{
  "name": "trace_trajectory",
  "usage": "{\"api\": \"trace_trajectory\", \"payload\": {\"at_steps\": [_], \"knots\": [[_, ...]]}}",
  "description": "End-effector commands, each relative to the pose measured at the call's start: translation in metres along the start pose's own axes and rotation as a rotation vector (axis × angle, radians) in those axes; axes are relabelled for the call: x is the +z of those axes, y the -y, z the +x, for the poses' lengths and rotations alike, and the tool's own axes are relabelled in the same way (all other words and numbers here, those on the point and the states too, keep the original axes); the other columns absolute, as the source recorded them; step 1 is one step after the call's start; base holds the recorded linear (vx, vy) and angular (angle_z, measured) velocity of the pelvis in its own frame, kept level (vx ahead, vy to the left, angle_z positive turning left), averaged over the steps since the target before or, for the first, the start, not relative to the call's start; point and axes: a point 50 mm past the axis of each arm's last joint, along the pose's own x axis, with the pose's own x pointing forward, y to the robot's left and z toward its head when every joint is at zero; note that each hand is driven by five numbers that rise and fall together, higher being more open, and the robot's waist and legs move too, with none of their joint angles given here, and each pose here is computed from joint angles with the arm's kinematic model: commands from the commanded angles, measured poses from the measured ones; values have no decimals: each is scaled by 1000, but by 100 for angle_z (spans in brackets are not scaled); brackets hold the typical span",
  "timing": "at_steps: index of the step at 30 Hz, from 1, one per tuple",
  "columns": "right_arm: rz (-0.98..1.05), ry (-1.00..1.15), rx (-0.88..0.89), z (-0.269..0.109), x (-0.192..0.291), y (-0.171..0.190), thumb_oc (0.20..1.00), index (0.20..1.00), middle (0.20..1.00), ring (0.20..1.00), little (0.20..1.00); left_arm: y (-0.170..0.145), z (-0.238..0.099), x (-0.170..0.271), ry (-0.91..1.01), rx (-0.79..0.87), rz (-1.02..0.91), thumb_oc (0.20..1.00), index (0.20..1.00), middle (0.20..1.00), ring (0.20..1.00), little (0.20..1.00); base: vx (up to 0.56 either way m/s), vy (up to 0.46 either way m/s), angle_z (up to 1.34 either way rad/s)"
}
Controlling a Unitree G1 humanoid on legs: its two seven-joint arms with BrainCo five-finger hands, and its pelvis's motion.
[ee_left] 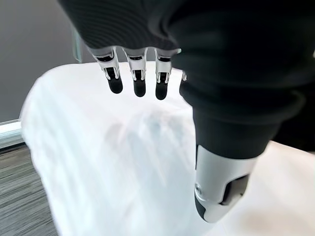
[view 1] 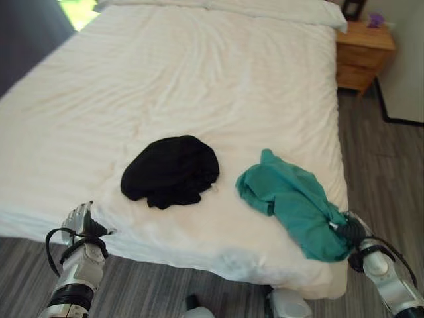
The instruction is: Pick up bed clothes into laundry basket.
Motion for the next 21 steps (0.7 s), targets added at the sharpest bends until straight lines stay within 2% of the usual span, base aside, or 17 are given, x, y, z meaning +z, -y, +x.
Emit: {"api": "trace_trajectory", "payload": {"at_steps": [1, 6, 13, 17, 20, 21], "knots": [[-32, 122, 0, -7, 13, 17, 200, 200, 200, 200, 200, -39, 17, 7, 62, 147, 85, 1000, 1000, 1000, 1000, 1000, 61, 171, -103], [-49, 142, 35, -9, 17, 7, 200, 200, 200, 200, 200, -45, 20, 24, 100, 201, 32, 1000, 1000, 1000, 1000, 1000, 27, 149, -87], [-36, 92, 82, -15, 8, -14, 200, 200, 200, 200, 200, -64, 26, 62, 204, 276, -10, 1000, 1000, 1000, 1000, 1000, 19, 126, -21], [-33, 72, 92, -16, 5, -19, 200, 200, 200, 200, 200, -57, 27, 72, 221, 242, 2, 1000, 1000, 1000, 1000, 1000, 28, 66, -2], [-15, 51, 82, -16, 3, -18, 200, 200, 200, 200, 200, -29, 29, 66, 165, 67, 76, 1000, 1000, 1000, 1000, 1000, 33, 100, -8], [-16, 43, 82, -15, 2, -17, 200, 200, 200, 200, 200, -17, 28, 60, 135, -7, 103, 649, 649, 649, 649, 649, 21, 92, -15]]}}
